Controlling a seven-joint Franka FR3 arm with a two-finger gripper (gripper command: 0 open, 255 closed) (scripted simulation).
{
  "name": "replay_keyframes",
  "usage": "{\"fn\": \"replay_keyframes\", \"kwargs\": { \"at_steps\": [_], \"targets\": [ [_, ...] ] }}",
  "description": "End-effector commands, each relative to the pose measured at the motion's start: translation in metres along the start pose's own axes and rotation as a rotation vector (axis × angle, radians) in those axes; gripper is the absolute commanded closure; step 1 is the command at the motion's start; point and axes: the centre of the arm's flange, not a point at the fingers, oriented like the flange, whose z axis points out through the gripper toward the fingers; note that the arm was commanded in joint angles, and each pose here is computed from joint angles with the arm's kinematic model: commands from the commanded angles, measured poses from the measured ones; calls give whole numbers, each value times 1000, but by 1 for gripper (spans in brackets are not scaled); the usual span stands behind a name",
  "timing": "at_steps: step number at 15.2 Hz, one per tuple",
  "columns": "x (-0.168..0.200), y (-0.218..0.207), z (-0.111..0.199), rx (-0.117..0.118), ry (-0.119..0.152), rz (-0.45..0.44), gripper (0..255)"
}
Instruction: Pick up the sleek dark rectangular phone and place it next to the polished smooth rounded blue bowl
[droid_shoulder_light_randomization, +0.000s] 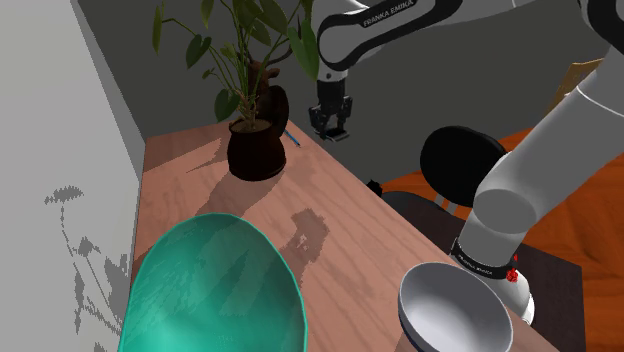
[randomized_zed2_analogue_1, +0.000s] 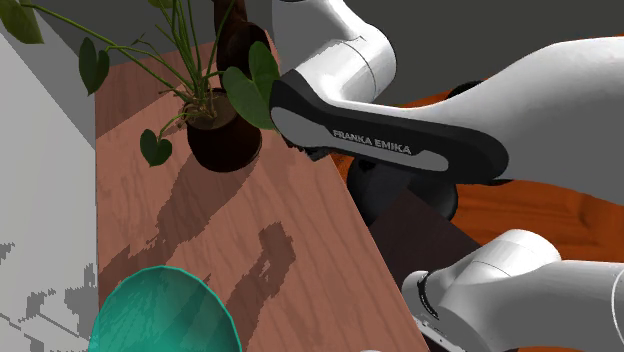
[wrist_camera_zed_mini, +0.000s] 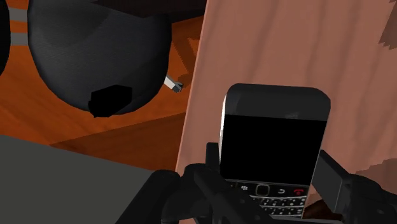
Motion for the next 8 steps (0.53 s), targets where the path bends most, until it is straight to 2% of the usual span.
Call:
{"fn": "replay_keyframes", "kwargs": {
  "at_steps": [1, 8],
  "targets": [
    [1, 1, -9, 0, 0, 0, 255],
    [-70, -58, -15, 0, 0, 0, 255]
  ]
}}
